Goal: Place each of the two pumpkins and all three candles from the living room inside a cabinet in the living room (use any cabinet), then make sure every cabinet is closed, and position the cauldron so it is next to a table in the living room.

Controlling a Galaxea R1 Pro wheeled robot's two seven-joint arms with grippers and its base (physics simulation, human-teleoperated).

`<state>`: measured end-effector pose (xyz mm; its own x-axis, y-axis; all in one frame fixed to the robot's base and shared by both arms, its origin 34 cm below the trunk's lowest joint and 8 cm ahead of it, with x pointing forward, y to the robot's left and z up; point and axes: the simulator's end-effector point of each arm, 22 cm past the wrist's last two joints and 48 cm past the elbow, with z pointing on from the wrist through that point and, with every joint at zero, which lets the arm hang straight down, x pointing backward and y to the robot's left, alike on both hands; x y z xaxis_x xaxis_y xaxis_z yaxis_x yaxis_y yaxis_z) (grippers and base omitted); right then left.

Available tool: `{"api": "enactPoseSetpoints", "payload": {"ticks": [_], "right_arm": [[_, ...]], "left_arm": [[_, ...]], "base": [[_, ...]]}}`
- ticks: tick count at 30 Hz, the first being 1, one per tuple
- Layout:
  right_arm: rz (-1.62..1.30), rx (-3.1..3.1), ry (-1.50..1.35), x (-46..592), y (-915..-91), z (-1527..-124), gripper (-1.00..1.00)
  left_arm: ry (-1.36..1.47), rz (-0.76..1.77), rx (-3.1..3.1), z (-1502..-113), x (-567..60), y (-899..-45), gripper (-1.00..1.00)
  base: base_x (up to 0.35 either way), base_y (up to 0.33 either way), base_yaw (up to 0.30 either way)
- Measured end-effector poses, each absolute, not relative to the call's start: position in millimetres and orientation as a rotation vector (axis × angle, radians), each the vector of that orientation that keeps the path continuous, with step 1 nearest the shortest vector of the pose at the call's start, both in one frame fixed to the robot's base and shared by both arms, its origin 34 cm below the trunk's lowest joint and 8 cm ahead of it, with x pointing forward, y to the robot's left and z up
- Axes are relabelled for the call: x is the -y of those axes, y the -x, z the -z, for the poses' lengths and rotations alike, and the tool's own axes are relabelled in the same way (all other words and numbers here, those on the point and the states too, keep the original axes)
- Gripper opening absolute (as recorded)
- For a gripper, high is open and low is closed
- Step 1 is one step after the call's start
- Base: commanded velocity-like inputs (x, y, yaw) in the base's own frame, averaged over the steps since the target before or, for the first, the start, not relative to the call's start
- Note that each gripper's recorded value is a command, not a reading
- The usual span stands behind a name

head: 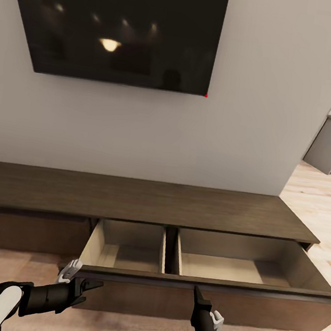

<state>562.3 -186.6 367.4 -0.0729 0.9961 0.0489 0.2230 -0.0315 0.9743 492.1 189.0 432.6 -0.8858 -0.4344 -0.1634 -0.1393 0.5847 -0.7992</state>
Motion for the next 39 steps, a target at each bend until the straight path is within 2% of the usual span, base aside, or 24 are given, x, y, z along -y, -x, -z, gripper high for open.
{"api": "enactPoseSetpoints", "payload": {"ticks": [39], "right_arm": [[-1.184,-1.413,-1.366,186.6,-562.3,-367.4,-1.0]], "left_arm": [[0.466,1.205,-2.476,-432.6,-189.0,-492.1,1.0]], "base": [[-0.052,0.0,0.0]]}}
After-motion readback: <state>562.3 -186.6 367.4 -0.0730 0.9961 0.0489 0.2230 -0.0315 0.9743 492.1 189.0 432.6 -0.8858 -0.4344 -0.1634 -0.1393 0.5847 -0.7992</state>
